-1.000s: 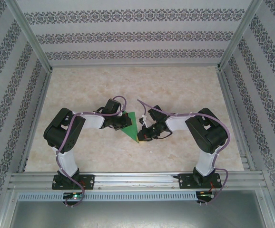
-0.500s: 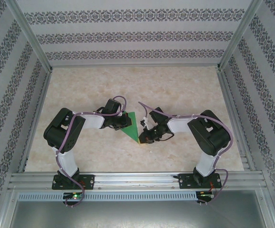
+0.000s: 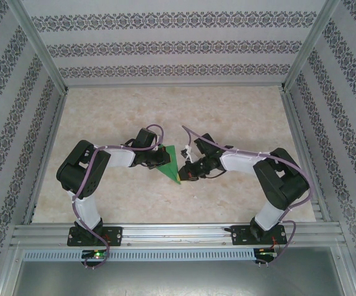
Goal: Fold a paper plane with a square sheet of paper (fold left side to right side)
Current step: Fourth fold the wing at the center of the table.
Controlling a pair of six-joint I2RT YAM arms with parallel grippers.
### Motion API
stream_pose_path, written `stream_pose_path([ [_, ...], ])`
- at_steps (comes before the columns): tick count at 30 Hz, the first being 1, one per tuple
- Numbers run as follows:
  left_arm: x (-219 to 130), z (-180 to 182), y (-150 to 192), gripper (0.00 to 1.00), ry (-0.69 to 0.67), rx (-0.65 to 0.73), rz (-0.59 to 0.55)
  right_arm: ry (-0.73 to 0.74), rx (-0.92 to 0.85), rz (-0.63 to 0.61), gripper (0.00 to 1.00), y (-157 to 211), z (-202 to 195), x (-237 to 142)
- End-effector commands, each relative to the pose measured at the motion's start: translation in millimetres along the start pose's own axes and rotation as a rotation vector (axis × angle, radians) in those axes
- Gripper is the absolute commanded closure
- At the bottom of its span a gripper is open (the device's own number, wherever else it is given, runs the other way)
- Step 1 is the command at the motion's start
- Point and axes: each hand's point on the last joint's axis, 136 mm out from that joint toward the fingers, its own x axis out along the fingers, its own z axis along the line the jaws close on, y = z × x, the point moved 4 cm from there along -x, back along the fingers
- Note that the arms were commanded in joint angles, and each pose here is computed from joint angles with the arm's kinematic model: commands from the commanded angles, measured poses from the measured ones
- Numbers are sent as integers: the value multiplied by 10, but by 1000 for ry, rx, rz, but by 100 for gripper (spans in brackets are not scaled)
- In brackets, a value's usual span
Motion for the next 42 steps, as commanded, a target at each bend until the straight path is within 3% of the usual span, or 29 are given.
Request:
stream_pose_path([
  [1,34,298,98,100,-107,-49,14,0,-27,-44,100,-216,69,107],
  [9,17,281,91,100,-103,-47,10,47,-10,-68,100,-397,-36,245],
  [42,13,295,74,99,-103,-49,-4,213,41,35,100,-88,-446,363],
])
